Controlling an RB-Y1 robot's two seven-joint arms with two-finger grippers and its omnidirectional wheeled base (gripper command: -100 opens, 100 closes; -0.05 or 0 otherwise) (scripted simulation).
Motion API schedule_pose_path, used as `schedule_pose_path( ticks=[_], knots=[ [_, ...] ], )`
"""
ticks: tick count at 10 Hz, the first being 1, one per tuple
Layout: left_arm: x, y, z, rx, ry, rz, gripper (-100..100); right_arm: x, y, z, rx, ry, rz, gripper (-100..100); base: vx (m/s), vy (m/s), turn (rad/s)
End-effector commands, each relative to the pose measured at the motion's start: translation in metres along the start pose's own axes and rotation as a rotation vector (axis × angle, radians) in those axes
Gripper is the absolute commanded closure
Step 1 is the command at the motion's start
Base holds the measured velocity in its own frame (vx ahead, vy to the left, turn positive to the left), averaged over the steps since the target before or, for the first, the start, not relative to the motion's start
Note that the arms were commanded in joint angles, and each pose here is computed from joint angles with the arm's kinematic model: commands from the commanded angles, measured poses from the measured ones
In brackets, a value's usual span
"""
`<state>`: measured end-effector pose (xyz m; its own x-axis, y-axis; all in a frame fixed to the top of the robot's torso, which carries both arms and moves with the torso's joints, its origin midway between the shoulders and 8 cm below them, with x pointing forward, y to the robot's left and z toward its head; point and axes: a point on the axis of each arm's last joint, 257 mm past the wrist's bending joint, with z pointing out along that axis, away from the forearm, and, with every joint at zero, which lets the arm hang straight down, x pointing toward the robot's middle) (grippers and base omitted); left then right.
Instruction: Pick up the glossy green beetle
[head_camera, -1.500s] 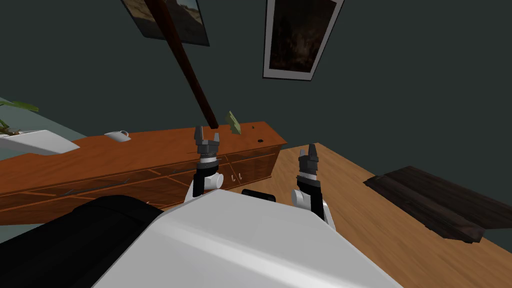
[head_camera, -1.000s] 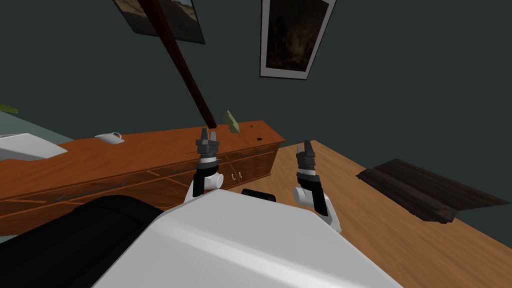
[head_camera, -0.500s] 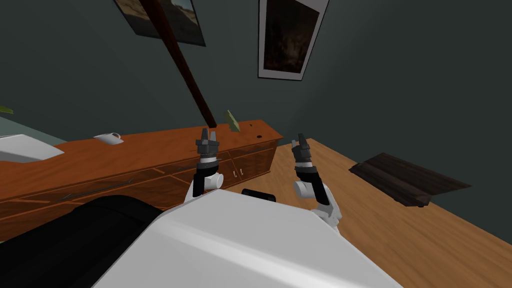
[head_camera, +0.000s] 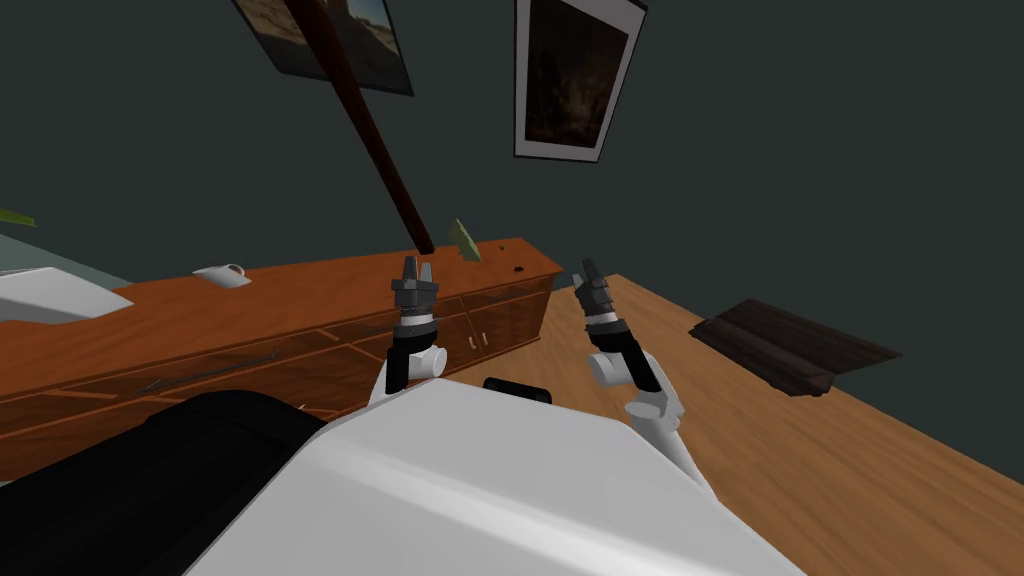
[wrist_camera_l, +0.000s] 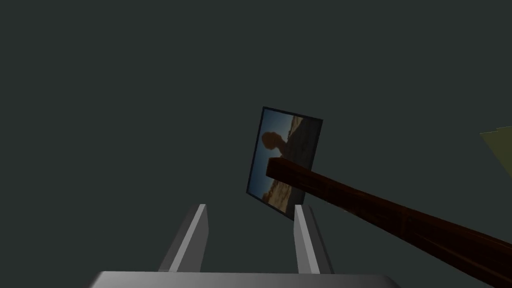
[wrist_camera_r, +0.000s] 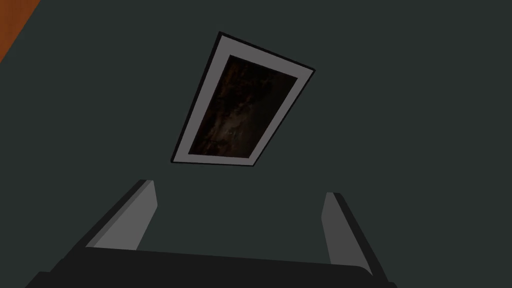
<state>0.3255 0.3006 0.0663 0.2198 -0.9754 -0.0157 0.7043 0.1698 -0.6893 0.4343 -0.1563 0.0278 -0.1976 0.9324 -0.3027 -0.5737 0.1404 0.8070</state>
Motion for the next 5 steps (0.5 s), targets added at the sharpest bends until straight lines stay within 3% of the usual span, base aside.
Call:
schedule_pose_path(
  ticks=[1,5],
  knots=[
    [0.0,0.0,0.0,0.0,0.0,0.0,0,0.011,0.0,0.011,0.013,0.056,0.0,-100,-0.08,0.007,-0.011],
    [0.0,0.0,0.0,0.0,0.0,0.0,0,0.031,0.0,0.029,0.042,0.155,-0.009,-100,-0.087,0.008,0.004]
  ],
)
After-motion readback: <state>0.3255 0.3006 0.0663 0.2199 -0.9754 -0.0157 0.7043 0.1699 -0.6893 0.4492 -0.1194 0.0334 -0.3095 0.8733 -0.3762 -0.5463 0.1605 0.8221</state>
